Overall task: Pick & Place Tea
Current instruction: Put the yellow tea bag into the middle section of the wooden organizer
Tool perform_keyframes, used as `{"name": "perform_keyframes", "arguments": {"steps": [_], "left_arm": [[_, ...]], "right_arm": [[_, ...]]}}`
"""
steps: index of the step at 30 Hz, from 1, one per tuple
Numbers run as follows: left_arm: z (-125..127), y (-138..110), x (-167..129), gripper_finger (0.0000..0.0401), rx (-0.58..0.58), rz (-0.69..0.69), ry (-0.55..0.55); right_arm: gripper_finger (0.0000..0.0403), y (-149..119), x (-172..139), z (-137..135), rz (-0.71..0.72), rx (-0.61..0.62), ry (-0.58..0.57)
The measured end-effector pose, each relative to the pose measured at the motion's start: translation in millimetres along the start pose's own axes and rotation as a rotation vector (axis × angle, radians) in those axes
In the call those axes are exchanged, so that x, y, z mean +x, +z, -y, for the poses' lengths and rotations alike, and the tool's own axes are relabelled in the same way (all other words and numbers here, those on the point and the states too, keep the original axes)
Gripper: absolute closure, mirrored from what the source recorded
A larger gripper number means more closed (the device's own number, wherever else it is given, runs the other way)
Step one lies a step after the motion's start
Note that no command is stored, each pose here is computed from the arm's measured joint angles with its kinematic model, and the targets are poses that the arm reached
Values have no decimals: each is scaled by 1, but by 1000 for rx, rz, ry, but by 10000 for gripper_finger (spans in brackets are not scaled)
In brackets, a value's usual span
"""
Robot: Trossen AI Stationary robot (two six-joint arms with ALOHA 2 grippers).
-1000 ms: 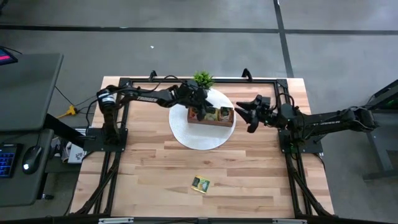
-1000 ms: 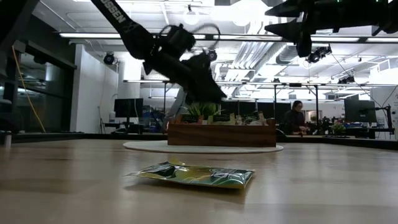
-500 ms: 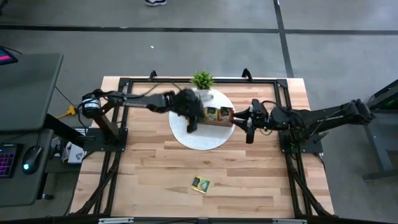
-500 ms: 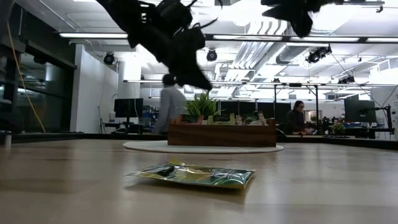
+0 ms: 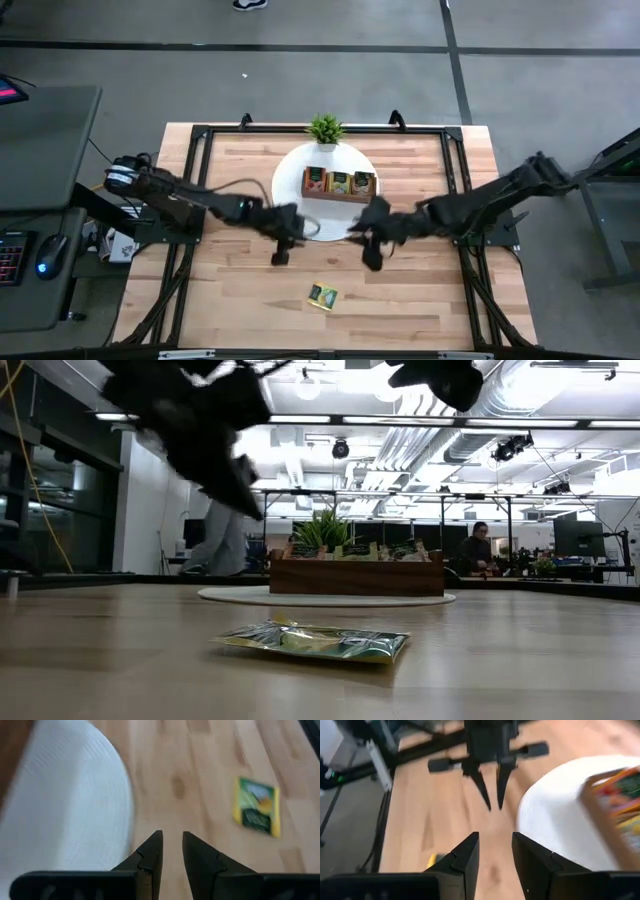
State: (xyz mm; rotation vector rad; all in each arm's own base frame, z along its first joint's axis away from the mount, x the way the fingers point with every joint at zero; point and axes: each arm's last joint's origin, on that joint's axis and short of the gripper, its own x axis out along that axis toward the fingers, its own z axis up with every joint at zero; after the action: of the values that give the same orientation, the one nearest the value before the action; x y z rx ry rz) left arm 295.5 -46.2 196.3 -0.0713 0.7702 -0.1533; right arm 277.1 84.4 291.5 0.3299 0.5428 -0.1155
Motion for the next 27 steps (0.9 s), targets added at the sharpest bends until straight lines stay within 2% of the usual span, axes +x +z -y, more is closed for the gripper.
{"name": "perform_keyframes", "arguments": {"steps": [4,8,10,12,16,20,24,27], "left_arm": [[36,-17,-3,330,18,-26,-8],[68,-27,-6,330,48,-15,-4],[81,-29,-8,330,69,16,-2],[91,-29,-7,330,77,60,3],[105,-32,-3,330,93,98,-10],[114,-40,6,330,83,78,-27],[116,-47,22,330,51,60,-28],[117,-50,33,330,42,66,-43]], "right_arm": [[315,-10,21,-32,-78,6,28],[359,-27,38,-60,-136,26,36],[387,-36,44,-71,-157,54,32],[398,-46,49,-79,-172,113,29],[397,-69,61,-92,-198,231,15],[400,-88,71,-106,-209,266,37],[401,-111,88,-106,-265,262,-3],[402,-116,99,-106,-274,267,14]]}}
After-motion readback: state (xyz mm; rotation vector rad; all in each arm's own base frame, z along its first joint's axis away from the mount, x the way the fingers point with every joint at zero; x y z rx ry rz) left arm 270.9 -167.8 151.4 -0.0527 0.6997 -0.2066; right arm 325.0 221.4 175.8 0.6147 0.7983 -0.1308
